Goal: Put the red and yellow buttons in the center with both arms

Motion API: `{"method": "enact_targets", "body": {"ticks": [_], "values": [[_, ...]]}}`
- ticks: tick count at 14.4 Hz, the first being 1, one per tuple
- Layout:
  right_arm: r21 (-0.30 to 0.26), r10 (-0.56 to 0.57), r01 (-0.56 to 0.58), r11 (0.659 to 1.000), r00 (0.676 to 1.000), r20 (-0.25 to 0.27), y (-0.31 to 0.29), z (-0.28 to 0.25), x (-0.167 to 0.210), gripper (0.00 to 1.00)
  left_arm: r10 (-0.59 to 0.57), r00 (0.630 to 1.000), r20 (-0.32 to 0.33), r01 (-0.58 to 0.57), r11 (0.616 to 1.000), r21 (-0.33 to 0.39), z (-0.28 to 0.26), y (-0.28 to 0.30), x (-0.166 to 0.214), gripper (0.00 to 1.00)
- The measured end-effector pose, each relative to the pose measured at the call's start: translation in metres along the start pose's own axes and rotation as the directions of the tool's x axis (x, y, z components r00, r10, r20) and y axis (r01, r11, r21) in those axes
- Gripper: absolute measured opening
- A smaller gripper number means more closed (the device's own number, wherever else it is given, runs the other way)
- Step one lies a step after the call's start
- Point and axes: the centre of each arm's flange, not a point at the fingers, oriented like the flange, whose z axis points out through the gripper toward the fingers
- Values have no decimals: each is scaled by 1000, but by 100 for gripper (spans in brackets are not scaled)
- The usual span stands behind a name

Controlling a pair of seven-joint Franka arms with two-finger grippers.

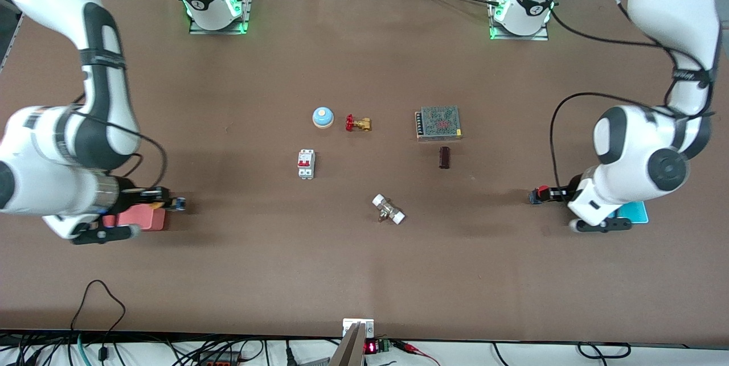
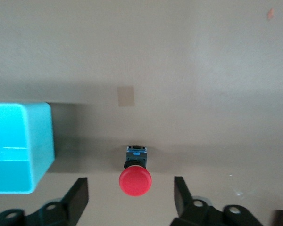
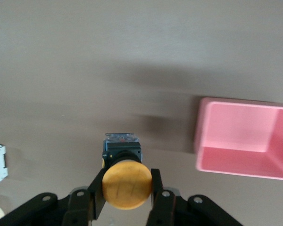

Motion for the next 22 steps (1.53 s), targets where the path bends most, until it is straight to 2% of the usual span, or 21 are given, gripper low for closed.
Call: {"method": "enact_targets", "body": {"ticks": [1, 5, 9, 14, 18, 20, 22], "values": [[-4, 2, -2, 1000, 1000, 8, -20, 7, 1, 41, -2, 1000, -20, 2, 1000, 0, -20, -1, -2, 93], [-28, 16, -15, 999, 1000, 23, -94, 47, 3, 41, -6, 999, -39, 6, 1000, 6, -91, -3, -20, 99], [-52, 50, -48, 997, 998, 38, -142, 85, -1, 41, -6, 999, -47, 6, 1000, 12, -154, -3, -46, 100], [-82, 36, -31, 996, 998, 60, -187, 129, -5, 41, 10, 999, -45, -9, 1000, 21, -214, -4, -82, 100], [-92, 39, -32, 995, 997, 72, -193, 141, -7, 41, 17, 999, -48, -16, 1000, 25, -245, -3, -104, 100], [-94, 46, -39, 995, 996, 72, -192, 142, -6, 53, 20, 998, -54, -18, 1000, 26, -257, -2, -112, 100], [-96, 64, -57, 994, 996, 70, -191, 142, -6, 73, 23, 998, -64, -21, 999, 28, -268, -2, -119, 100]]}}
